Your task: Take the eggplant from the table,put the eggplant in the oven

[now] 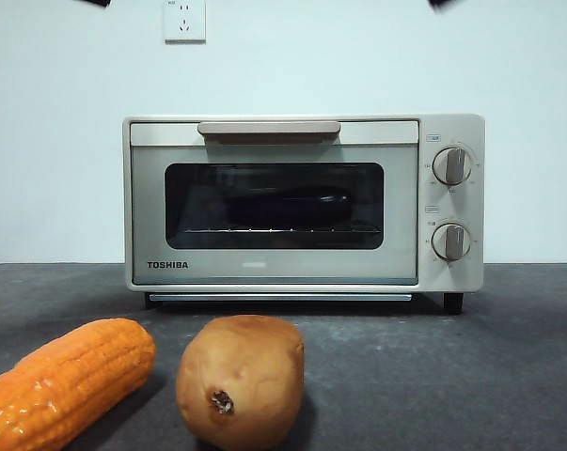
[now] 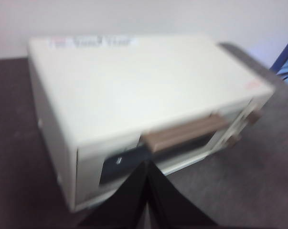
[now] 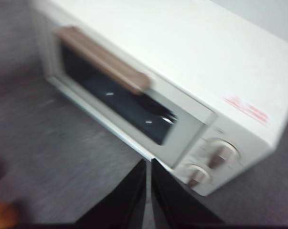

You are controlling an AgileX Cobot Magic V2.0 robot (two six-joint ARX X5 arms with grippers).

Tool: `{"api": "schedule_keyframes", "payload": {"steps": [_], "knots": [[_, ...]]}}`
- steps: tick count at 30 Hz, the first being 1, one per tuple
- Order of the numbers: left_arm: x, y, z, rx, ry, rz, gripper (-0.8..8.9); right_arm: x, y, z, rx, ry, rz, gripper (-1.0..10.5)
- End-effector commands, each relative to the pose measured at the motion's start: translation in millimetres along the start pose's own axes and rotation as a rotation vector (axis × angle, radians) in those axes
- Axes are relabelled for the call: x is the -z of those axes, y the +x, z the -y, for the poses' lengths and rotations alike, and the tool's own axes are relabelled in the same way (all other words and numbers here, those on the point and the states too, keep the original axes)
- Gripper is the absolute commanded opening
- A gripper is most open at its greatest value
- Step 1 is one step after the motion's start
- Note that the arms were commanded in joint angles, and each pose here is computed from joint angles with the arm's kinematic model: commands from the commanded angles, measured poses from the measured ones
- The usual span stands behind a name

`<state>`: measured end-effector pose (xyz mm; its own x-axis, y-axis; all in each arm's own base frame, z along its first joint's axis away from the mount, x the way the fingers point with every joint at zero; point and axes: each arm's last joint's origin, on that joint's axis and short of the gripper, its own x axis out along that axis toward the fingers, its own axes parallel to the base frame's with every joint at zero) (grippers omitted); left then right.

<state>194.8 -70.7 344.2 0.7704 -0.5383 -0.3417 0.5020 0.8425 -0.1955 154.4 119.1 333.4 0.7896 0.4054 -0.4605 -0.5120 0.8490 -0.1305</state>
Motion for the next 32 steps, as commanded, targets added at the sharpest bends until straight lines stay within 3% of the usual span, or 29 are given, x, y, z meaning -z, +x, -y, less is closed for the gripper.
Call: {"api": "schedule_keyframes", "payload": {"steps": [1, 7, 12, 27, 30, 32], "knots": [[23.5, 2.0, 2.9, -0.048, 0.003, -0.013, 0.04, 16.1, 9.6, 5.2, 0.034, 0.101, 0.067, 0.1], [65.5, -1.2, 5.9, -0.081, -0.011, 0.031, 0.04, 57.0, 19.6, 3.1, 0.046, 0.151, 0.188, 0.1], [82.0, 0.6, 4.8, -0.098, -0.05, 0.013, 0.04, 78.0, 25.7, 0.9, 0.049, 0.158, 0.19, 0.1], [83.8, -1.9, 6.4, -0.094, -0.061, -0.003, 0.04, 75.6, 25.3, 1.2, 0.051, 0.162, 0.219, 0.1], [78.7, -24.4, 8.9, -0.104, -0.052, 0.08, 0.04, 75.5, 25.2, 1.3, 0.052, 0.162, 0.22, 0.1], [75.4, -45.7, 10.9, -0.118, 0.066, 0.158, 0.04, 75.6, 25.3, 1.3, 0.052, 0.162, 0.219, 0.1]]}}
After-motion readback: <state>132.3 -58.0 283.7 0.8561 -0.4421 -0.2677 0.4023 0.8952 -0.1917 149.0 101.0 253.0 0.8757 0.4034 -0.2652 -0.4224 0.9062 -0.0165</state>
